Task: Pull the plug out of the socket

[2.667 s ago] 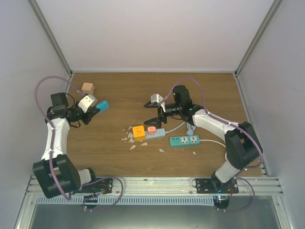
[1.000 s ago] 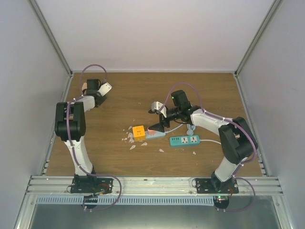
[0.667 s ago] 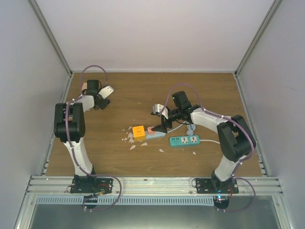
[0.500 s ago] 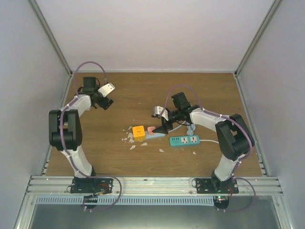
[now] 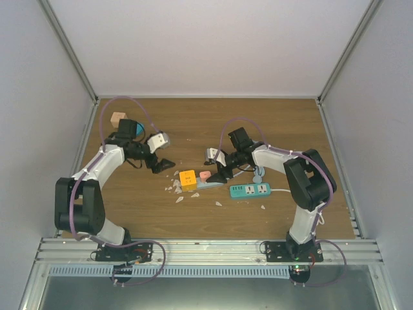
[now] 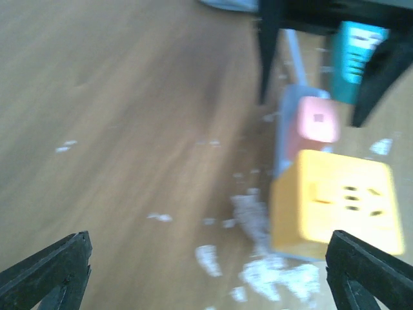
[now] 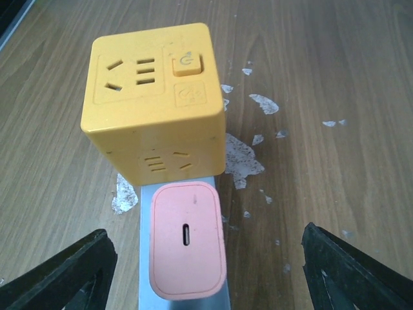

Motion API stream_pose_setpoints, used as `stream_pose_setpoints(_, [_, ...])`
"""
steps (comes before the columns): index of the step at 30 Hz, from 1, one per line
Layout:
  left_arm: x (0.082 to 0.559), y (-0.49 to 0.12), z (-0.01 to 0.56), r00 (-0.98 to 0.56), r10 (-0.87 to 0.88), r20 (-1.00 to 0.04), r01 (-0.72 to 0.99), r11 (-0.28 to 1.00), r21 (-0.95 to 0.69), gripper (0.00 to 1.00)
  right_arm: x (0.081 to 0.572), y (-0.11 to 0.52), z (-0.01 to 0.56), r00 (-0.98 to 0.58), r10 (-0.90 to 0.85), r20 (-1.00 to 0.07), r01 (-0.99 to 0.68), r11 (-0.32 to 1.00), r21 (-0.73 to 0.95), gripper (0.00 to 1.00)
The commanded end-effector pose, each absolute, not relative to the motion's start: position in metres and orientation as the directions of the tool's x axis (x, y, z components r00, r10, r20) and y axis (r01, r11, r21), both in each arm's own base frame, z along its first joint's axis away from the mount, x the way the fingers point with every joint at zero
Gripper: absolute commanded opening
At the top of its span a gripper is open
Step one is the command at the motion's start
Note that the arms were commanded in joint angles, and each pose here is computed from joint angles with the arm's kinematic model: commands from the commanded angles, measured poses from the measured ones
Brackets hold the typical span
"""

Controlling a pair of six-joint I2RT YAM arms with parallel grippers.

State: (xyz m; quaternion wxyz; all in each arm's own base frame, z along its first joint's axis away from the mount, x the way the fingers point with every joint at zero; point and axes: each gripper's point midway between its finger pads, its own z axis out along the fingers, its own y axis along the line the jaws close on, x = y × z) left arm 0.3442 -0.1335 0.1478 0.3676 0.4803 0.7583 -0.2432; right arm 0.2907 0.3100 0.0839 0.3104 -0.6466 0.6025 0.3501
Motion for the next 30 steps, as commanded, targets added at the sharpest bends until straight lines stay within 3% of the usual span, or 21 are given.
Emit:
stream_pose_setpoints(1, [0.302,-0.169,0.149,-0.244,0.51,-0.825,0.944,0.319,-0.082,0.99,0.287,0.317,0.078,0.047,-0.568,-0.822,-0.993,-0.113,0.021,0.78])
stream_pose_setpoints(11, [0.259,-0.197,0.109,-0.218,0.596,-0.773,0.965,0.252,-0.077,0.99,0.281,0.326,0.069,0.041,-0.579,-0.815,-0.992,-0.123,0.038,0.63])
stream_pose_setpoints(19, [0.26,-0.211,0.097,-0.206,0.618,-0.759,0.967,0.246,-0.063,0.99,0.279,0.33,0.071,0.043,-0.572,-0.819,-0.991,-0.131,0.039,0.42])
stream_pose_setpoints(23, [0.263,-0.215,0.087,-0.211,0.64,-0.739,0.967,0.246,-0.063,0.92,0.28,0.331,0.077,0.049,-0.565,-0.824,-0.992,-0.127,0.028,0.31])
stream_pose_setpoints(30, [0.261,-0.22,0.075,-0.206,0.662,-0.72,0.97,0.234,-0.063,0.81,0.277,0.333,0.085,0.051,-0.54,-0.84,-0.99,-0.139,0.029,0.21])
